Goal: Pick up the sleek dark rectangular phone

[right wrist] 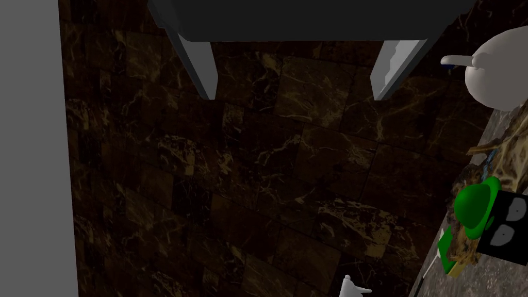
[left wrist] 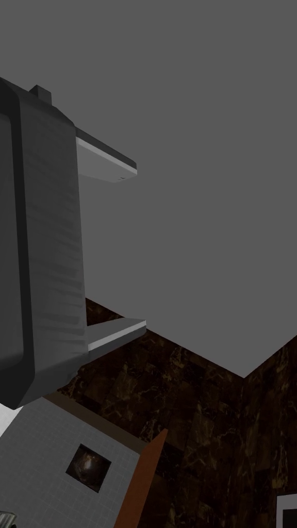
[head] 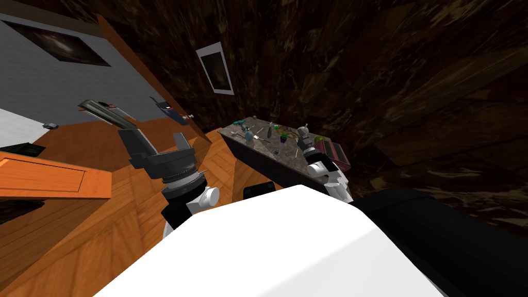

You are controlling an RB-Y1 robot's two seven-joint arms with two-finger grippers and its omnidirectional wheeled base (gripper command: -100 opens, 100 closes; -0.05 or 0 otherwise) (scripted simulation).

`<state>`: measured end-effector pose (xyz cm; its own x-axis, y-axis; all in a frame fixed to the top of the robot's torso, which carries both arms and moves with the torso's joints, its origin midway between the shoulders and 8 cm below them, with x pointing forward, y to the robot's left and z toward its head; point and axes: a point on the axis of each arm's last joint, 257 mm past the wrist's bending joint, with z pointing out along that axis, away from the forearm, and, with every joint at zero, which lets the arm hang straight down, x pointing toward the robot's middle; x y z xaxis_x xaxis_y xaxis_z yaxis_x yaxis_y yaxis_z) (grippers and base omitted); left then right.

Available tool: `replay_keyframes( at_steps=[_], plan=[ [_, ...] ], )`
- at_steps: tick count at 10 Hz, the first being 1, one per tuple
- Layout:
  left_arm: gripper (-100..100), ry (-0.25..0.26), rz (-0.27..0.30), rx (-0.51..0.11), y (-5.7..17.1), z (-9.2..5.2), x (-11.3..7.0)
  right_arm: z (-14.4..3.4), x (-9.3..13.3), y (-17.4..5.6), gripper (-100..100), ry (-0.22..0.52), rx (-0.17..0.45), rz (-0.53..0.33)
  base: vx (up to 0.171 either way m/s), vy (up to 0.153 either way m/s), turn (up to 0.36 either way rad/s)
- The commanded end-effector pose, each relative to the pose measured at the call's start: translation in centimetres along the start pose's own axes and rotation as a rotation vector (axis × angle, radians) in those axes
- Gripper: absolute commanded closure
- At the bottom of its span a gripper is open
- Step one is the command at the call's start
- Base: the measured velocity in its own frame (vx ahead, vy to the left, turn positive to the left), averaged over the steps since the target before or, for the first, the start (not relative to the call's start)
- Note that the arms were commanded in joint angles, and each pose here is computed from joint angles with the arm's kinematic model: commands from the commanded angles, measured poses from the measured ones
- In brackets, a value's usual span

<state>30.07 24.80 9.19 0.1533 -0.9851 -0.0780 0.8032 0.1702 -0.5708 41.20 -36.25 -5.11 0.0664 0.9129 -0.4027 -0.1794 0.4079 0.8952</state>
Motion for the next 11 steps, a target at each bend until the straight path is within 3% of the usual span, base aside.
replay_keyframes(
  at_steps=[1,11],
  plan=[
    [0,0.000,0.000,0.000,0.0,0.0,0.0,0.1,0.2,-0.9,-100,0.019,0.040,-0.008,0.027,0.025,0.045],
    [0,0.000,0.000,0.000,0.0,0.0,0.0,-0.7,1.4,-7.7,-100,0.193,0.326,-0.092,0.030,0.028,0.074]
  ],
)
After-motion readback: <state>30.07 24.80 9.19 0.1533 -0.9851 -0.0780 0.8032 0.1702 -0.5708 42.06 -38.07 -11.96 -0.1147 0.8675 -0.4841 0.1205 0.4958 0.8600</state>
